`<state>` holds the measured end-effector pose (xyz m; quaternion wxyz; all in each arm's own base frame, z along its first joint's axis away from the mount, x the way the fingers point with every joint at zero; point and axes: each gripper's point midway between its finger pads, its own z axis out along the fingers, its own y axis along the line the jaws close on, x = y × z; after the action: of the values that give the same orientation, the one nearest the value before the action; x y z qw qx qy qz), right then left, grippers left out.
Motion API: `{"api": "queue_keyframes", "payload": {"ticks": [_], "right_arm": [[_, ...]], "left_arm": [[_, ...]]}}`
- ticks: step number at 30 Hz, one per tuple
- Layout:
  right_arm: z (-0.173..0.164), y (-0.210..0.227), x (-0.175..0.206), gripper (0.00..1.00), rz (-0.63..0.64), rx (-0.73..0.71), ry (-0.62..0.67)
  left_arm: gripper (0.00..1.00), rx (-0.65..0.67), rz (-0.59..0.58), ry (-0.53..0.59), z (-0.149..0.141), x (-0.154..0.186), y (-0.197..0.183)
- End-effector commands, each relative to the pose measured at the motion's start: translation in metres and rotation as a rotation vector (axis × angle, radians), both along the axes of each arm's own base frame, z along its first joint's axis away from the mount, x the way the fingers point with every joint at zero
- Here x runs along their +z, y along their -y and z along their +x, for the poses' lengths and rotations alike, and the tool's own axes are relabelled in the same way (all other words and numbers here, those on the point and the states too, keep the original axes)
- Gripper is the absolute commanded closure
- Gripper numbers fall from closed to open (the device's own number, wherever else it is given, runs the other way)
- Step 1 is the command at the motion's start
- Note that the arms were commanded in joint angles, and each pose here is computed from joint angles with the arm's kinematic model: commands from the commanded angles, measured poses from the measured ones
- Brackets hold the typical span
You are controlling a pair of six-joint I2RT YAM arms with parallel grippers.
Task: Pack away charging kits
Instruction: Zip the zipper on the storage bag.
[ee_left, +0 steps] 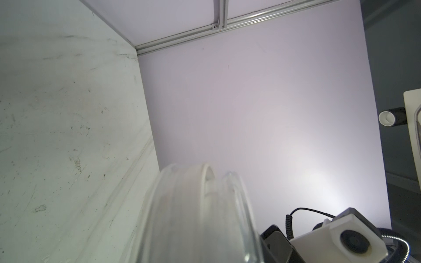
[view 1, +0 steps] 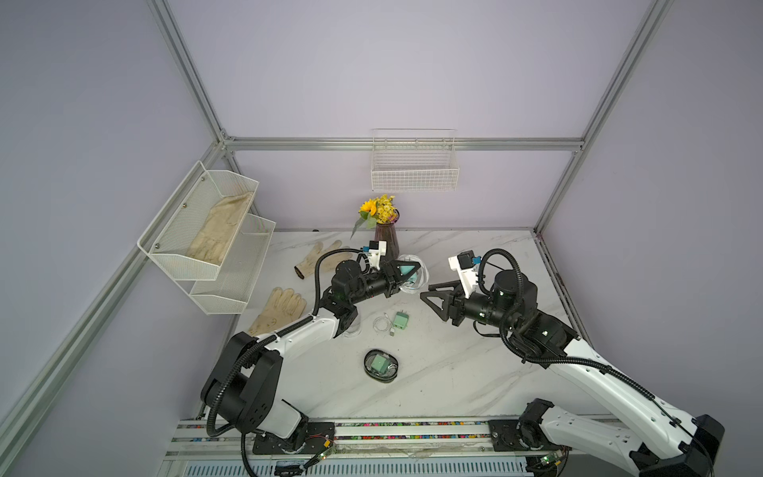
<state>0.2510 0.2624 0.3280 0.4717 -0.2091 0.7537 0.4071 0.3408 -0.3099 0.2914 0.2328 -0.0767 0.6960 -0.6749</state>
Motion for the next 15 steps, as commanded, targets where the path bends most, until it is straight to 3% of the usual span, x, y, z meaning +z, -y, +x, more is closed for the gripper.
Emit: {"api": "queue_keyframes", "payload": {"ticks": [1, 8, 15], "right_arm": [[0.017, 0.010, 0.007, 0.52, -0.056, -0.101, 0.084], [0.023, 0.009, -0.013, 0.53, -0.124, -0.108, 0.074], [0.021, 0.001, -0.035, 0.62, -0.163, -0.066, 0.032]], "left_arm": [[0.77, -0.001, -0.059, 0.068, 0.003, 0.049, 0.003], [0.77, -0.002, -0.063, 0.048, 0.005, 0.051, 0.004], [0.78, 0.009, -0.056, 0.040, 0.007, 0.052, 0.003]]}}
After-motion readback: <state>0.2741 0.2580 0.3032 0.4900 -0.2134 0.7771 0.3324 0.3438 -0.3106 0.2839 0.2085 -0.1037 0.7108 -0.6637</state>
